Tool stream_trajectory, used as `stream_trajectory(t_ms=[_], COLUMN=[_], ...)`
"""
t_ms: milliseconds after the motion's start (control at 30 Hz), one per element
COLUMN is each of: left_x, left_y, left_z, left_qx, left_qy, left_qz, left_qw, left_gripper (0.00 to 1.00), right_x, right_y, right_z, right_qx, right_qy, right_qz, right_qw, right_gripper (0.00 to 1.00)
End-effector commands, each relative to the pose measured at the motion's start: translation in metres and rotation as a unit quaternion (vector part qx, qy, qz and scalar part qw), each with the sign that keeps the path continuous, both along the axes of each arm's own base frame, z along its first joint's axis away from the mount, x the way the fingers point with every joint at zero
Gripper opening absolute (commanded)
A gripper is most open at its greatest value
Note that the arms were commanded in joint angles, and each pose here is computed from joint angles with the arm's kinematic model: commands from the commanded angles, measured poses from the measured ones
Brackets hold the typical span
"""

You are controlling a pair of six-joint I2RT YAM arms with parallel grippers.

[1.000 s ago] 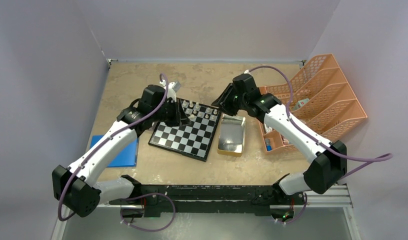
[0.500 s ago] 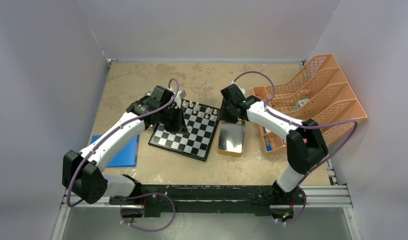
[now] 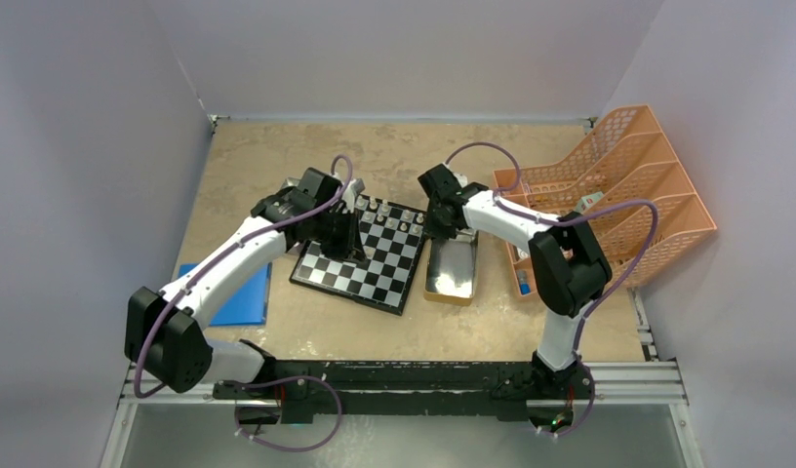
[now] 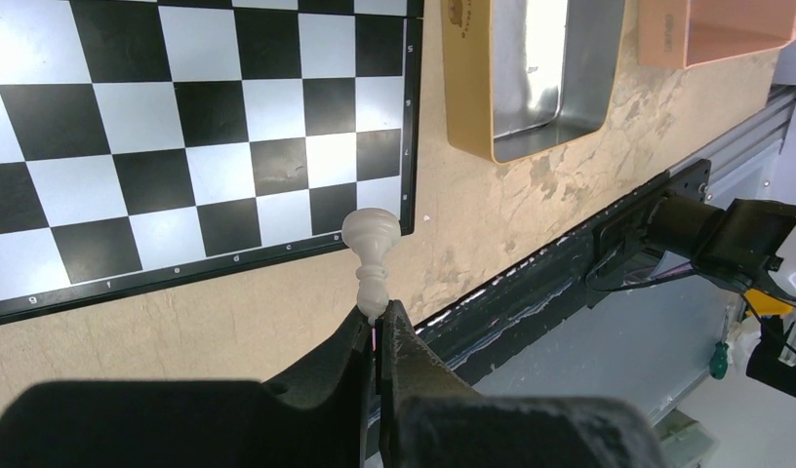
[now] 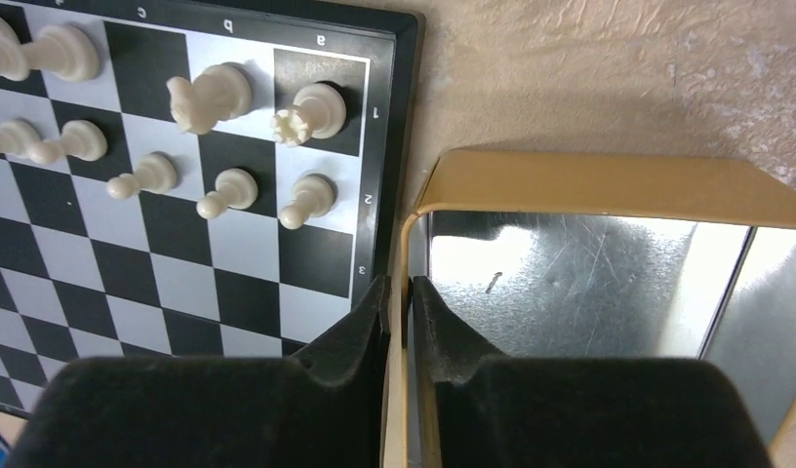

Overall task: Set up the chess pieces on the board
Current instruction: Adjust the storage box at the center of the board.

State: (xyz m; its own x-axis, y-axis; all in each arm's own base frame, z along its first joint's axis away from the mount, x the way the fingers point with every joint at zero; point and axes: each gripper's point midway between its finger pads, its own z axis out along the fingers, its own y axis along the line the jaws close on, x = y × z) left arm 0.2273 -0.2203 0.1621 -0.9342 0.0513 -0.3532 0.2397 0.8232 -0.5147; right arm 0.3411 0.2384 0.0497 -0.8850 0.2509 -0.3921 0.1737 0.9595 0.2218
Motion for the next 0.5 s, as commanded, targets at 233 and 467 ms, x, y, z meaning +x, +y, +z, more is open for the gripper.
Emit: stream_trajectory(t_ms=[233, 467], left_x=[0.011, 0.011], left_y=[-0.007, -0.009], left_z=[0.003, 0.004], left_qx=[-0.002, -0.008], left_qy=[0.000, 0.001], left_qz=[-0.015, -0.020], left_qw=[1.000, 1.000], left_gripper=[0.00, 0.00], right_x=[0.027, 0.032], right_y=[0.006, -0.008], right_z=[0.027, 0.019], right_qx=[0.037, 0.032], right_qy=[-0.026, -0.018], right_qz=[-0.052, -0.077], right_qw=[0.998, 0.996], right_gripper=[0.11, 0.02])
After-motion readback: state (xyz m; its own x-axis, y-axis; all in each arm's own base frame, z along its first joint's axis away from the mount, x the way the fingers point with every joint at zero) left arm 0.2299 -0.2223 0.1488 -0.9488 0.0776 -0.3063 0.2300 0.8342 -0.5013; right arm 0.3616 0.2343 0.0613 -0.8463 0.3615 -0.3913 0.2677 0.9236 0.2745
